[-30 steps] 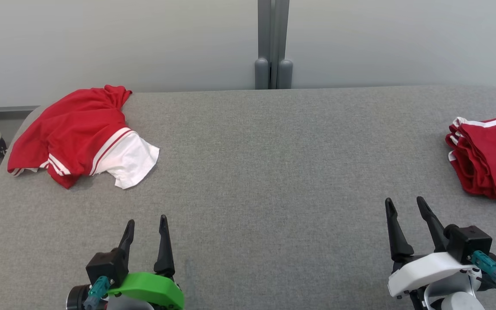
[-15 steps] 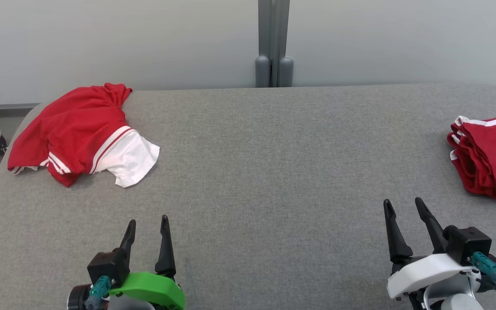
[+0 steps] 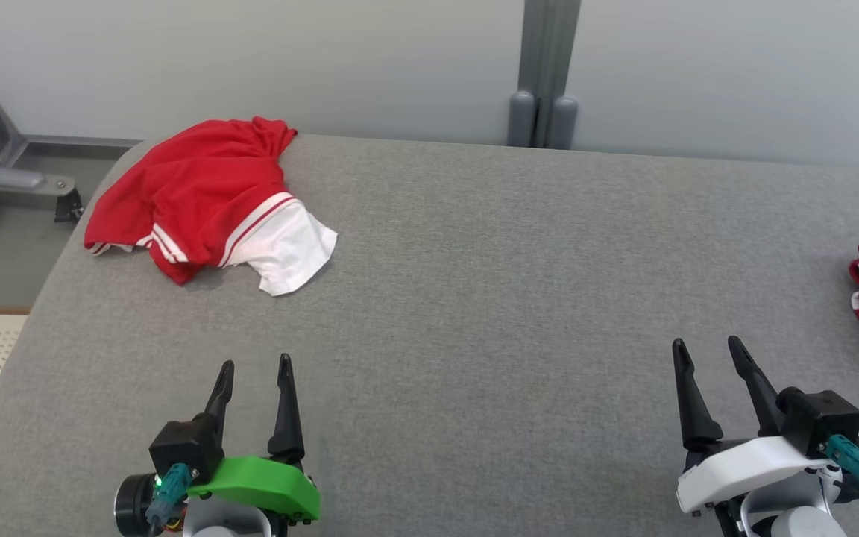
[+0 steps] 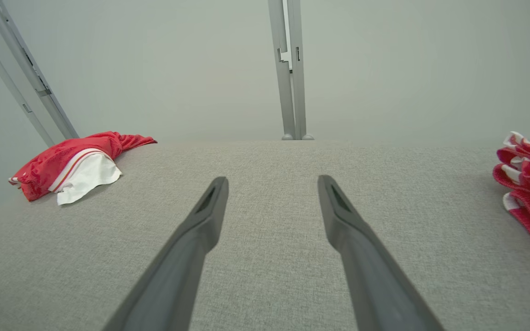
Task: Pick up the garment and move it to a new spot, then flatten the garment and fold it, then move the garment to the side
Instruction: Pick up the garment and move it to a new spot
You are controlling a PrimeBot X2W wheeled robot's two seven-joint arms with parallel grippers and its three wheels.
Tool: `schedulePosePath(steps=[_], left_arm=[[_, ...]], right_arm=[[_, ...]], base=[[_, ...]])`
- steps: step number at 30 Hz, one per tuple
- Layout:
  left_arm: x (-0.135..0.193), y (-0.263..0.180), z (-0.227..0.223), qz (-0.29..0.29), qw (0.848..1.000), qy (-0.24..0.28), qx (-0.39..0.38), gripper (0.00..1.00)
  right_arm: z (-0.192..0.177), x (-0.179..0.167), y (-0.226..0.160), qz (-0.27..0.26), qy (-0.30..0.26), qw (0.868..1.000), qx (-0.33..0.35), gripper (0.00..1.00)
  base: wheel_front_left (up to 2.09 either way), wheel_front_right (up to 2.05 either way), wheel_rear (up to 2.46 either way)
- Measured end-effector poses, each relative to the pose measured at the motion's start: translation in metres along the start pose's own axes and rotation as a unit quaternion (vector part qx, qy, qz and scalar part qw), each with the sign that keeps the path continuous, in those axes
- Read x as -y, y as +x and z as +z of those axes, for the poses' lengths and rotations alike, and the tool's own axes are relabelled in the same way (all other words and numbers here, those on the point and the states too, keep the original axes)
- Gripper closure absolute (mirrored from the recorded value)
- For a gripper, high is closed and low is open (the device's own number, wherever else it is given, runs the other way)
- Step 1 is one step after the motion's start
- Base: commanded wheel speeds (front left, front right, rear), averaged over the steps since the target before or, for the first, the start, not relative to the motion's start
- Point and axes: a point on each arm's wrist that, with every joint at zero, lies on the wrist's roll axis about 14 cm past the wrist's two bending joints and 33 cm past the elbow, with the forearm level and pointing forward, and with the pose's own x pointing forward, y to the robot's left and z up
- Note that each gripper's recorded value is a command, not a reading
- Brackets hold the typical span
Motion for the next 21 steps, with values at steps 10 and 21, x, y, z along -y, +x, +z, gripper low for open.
schedulePosePath(steps=[10,21], left_arm=[[-0.058,-0.027,0.02,0.092,0.995,0.005,0.032,0.0],[-0.101,-0.059,0.032,0.166,0.985,0.008,0.05,0.0]], right_arm=[[-0.013,-0.057,0.031,0.087,0.007,0.996,-0.016,0.0],[-0.024,-0.109,0.051,0.161,0.014,0.987,-0.028,0.0]], base=[[0.0,0.0,0.0],[0.0,0.0,0.0]])
